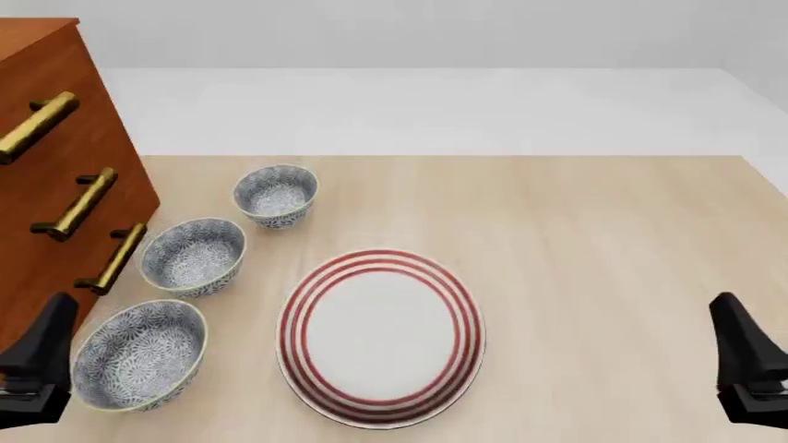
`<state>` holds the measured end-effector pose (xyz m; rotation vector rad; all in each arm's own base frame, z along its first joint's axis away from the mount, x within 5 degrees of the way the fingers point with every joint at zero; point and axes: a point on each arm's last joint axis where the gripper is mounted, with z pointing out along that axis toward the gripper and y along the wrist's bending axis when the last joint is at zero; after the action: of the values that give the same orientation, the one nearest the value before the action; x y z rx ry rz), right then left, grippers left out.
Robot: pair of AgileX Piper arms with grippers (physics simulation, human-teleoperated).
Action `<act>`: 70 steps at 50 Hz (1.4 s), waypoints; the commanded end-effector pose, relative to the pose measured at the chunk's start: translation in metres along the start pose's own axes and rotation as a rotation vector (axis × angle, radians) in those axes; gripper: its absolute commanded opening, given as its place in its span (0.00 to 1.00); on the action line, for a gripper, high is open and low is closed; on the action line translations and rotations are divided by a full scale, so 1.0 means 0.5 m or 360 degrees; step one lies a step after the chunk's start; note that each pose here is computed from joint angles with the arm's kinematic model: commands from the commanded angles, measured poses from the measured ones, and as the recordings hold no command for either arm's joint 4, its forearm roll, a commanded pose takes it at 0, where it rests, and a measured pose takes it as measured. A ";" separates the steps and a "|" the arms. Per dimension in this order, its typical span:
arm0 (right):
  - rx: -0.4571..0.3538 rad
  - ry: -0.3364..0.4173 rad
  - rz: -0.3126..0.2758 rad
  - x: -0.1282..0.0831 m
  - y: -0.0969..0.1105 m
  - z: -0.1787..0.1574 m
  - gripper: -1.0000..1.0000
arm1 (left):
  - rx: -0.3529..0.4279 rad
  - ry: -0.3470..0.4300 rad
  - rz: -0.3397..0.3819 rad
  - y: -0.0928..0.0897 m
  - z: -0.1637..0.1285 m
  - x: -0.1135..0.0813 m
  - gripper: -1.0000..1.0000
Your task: Open the top drawer of the cabinet.
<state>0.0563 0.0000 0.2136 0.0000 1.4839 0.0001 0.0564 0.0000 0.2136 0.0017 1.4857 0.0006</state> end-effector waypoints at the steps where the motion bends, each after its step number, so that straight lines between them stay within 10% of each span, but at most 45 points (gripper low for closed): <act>1: 0.0000 0.0001 0.0000 -0.002 0.000 0.001 1.00 | 0.0012 0.0003 0.0019 -0.001 0.001 -0.003 1.00; 26: 0.0000 0.0001 0.0000 -0.002 0.000 0.001 1.00 | -0.0022 -0.0032 0.0135 0.001 -0.002 -0.021 1.00; 41: 0.0000 0.0001 0.0000 -0.002 0.000 0.001 1.00 | -0.0045 -0.0212 0.0581 0.000 -0.004 -0.040 1.00; 70: 0.0000 0.0001 0.0000 -0.002 0.000 0.001 1.00 | -0.0102 -0.0211 0.0957 0.002 -0.007 -0.064 1.00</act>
<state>0.0565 0.0000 0.2144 -0.0001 1.4844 0.0003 0.0505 0.0008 0.2431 0.3347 1.3210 0.4446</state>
